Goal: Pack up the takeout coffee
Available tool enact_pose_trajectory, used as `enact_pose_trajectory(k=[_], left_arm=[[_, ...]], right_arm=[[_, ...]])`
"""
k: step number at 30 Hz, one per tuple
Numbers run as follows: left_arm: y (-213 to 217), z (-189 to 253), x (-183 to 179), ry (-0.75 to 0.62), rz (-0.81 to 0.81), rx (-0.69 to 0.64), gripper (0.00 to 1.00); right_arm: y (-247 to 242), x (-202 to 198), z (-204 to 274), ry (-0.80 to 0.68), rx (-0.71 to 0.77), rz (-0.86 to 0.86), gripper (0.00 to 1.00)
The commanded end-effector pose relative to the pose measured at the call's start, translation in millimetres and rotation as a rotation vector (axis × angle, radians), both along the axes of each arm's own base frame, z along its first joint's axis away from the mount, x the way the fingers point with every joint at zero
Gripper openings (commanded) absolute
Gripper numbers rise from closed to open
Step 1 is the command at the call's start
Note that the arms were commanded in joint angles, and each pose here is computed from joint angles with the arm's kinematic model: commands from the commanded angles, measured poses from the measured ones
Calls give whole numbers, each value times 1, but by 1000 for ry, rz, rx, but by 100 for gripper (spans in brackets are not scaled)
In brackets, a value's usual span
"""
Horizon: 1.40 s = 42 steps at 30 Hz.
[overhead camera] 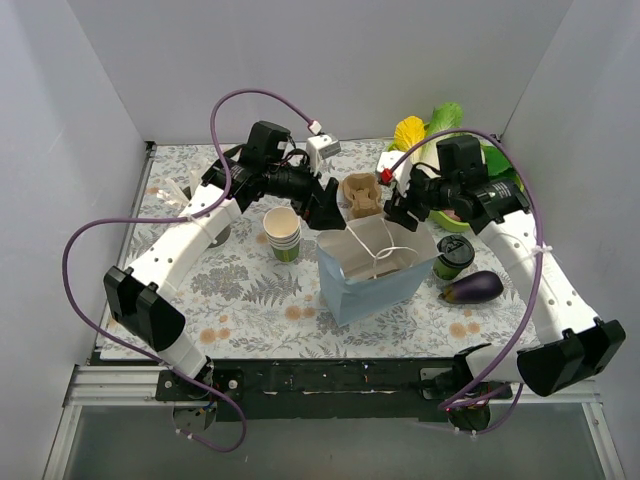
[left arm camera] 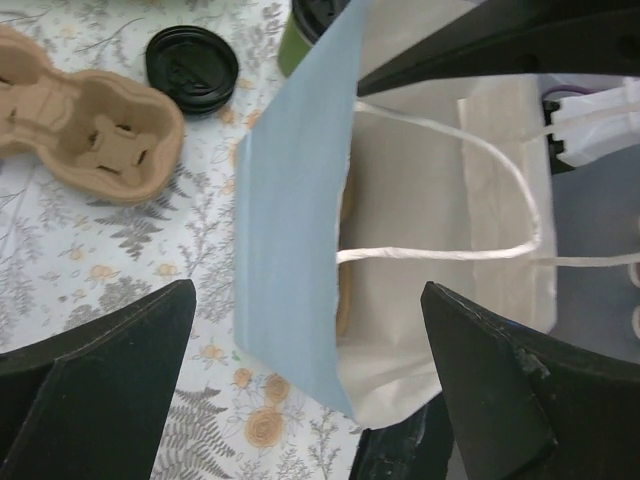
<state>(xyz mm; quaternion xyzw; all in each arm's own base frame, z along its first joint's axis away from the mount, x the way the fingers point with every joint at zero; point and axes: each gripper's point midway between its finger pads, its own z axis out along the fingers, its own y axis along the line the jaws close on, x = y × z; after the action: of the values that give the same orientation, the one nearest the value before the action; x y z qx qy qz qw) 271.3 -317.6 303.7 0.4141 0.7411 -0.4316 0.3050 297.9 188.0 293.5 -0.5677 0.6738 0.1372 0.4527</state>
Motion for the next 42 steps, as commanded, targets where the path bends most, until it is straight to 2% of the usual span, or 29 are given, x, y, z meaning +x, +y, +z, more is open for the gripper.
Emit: enact_pose_trajectory(k=[1,2,4,5,7,8,9,13,14,18,24,30,31,32,33,35,38,42], left_arm=[[26,19,24,-180,152,92,98],[40,14,39,-225,241,167,98],[60,3,47,-243,295,269,98],[74,-4,53,-247,342,333,98],[97,-21,58,-193,412,413,98],[105,-30,60,-158,435,433,98],[115,-34,63,-131,467,444,98],[127,-39,72,-124,526,468,98],[128,-38,74,-131,533,470,98],[136,-39,81,-137,554,490,98],[149,-52,90,-92,607,510,98],[144,-81,96,-43,601,514,98],[143,-85,97,-30,597,516,98],[141,-91,99,-14,589,519,98],[140,-95,100,-7,587,525,98],[139,-101,106,1,594,533,98],[141,-105,113,5,608,545,98],[146,-122,121,42,614,591,98]], right_arm=[[9,-13,-14,67,-7,117,66],[11,-15,-19,89,-10,133,57],[11,-19,-23,102,-21,155,45],[11,-23,-29,135,-28,165,32],[12,-25,-25,142,-23,175,17],[13,-30,-23,162,-15,190,7],[14,-33,-19,173,-7,195,3],[25,-39,41,160,96,199,1],[28,-38,68,115,125,213,1],[30,-43,93,124,129,235,1],[20,-58,83,147,95,238,1],[13,-67,25,279,28,230,2],[11,-68,8,329,10,216,13],[10,-62,5,317,-2,197,37],[9,-58,4,315,-5,172,52],[9,-48,12,269,11,132,70],[9,-43,24,223,35,97,76],[9,-41,27,212,52,81,77]])
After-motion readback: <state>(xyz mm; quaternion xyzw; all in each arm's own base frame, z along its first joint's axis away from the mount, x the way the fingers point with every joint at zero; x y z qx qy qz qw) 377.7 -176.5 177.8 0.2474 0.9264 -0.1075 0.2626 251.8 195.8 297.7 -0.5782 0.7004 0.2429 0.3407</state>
